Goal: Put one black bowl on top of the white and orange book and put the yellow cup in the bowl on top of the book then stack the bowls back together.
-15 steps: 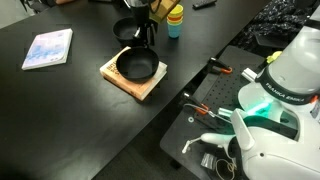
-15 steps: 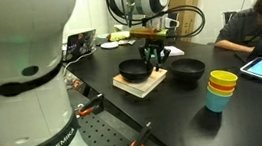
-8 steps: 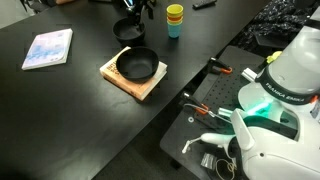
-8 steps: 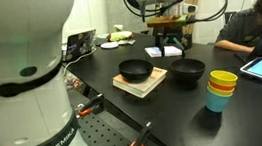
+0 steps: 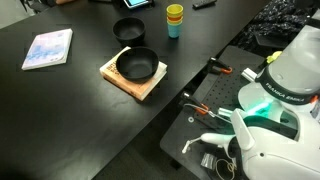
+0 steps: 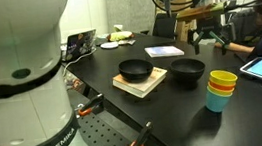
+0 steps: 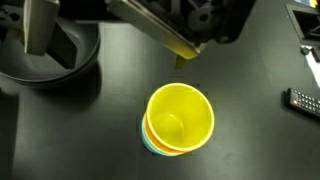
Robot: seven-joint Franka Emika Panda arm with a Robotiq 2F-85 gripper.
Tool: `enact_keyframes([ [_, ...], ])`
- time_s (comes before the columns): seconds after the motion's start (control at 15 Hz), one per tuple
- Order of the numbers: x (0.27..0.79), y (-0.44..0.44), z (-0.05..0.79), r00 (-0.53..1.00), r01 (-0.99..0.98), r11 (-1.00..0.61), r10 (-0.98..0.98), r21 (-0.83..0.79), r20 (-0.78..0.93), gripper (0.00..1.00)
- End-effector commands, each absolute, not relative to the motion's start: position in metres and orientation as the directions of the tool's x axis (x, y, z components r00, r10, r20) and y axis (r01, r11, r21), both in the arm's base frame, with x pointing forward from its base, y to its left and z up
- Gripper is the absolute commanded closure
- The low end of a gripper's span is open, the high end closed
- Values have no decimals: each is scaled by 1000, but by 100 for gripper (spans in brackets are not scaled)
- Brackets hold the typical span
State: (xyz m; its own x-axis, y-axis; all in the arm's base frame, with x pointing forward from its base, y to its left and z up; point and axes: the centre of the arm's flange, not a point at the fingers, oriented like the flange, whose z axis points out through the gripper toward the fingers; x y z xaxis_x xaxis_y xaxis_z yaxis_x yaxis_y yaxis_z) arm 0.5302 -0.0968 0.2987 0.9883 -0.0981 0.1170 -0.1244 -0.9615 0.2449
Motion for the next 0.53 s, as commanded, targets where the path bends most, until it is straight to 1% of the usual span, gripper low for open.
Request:
enact_keyframes([
  [0.0, 533, -114, 293, 974, -227, -935, -210, 273, 90, 0],
  [0.2, 529, -121, 281, 961, -278, -920, -271, 277, 64, 0],
  [0.47, 532, -126, 264, 955, -295, -915, -290, 274, 58, 0],
])
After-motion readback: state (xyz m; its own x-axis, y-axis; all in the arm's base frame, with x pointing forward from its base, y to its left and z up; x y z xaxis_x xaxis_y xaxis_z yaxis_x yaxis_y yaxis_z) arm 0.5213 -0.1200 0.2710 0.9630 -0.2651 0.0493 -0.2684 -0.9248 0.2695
